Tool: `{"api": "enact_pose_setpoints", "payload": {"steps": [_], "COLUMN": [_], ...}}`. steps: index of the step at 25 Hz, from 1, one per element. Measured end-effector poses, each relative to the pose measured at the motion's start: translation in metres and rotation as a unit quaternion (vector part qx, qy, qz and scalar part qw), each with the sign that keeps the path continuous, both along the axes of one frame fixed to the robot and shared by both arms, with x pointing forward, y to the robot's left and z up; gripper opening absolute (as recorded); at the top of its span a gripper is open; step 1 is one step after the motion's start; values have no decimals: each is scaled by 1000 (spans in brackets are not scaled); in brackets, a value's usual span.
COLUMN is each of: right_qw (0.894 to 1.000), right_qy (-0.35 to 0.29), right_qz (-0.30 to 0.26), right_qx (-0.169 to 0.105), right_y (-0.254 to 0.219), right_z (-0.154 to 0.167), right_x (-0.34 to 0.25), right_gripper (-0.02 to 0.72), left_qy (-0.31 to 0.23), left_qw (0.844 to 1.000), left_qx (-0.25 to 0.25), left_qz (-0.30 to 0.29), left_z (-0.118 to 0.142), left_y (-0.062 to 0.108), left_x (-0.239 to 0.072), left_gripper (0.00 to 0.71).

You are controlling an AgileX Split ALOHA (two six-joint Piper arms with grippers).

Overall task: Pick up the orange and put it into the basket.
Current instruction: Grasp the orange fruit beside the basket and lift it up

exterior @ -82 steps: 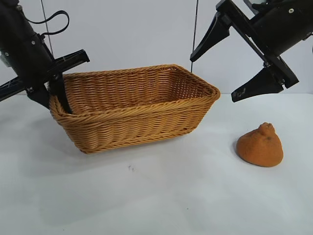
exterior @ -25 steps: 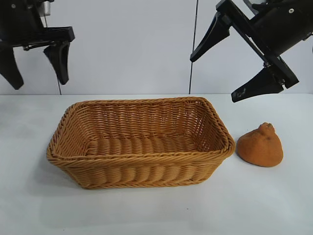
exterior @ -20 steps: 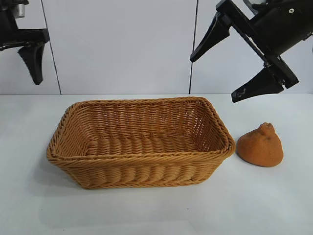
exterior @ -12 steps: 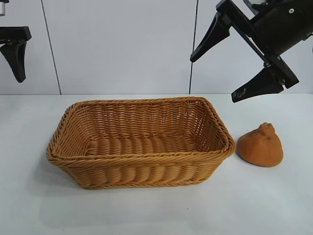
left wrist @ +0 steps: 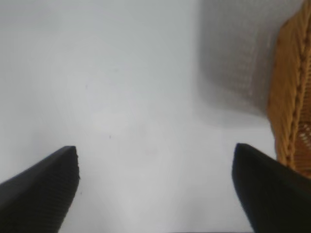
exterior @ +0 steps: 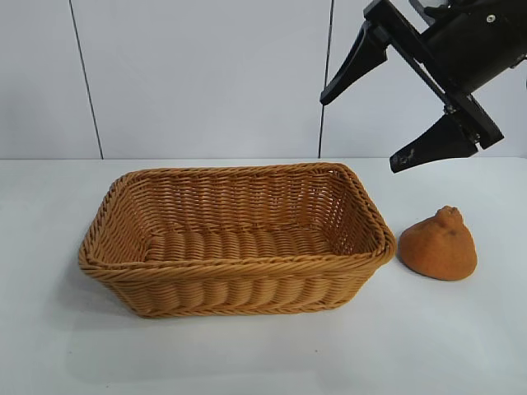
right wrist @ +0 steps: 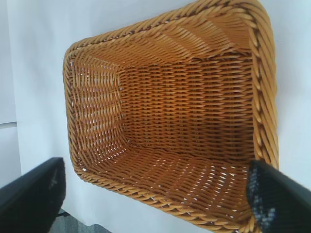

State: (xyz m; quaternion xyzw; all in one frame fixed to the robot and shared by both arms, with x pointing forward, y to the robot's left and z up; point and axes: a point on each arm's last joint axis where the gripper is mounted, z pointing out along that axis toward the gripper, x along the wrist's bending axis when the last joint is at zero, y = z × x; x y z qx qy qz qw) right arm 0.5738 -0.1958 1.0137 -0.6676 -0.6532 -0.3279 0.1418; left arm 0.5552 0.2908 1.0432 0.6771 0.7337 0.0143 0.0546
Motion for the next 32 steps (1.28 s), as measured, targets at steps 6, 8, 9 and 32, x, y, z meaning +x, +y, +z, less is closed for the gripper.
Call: {"api": "enact_pose_setpoints", "payload": {"steps": [6,8,9,32], "right_qw": [1000,1000,1000,1000], "right_qy": [0,0,0,9], "right_qz": [0,0,0,10], "right_qx": [0,0,0,1], "right_y": [0,0,0,1], "right_z": [0,0,0,0], "right_x": [0,0,0,-2], "right_gripper": [694,694,694,694], "left_qy": [-24,-35,-48,-381], "left_qw": [1000,999,999,924], "left_qx": [3,4,4,13], "left_qz": [-2,-5,-6,-25], "left_z": [4,2,3,8], "left_y": [2,3,3,7], "left_x": [-94,-120,-132,-287], "left_gripper": [613,613,613,613]}}
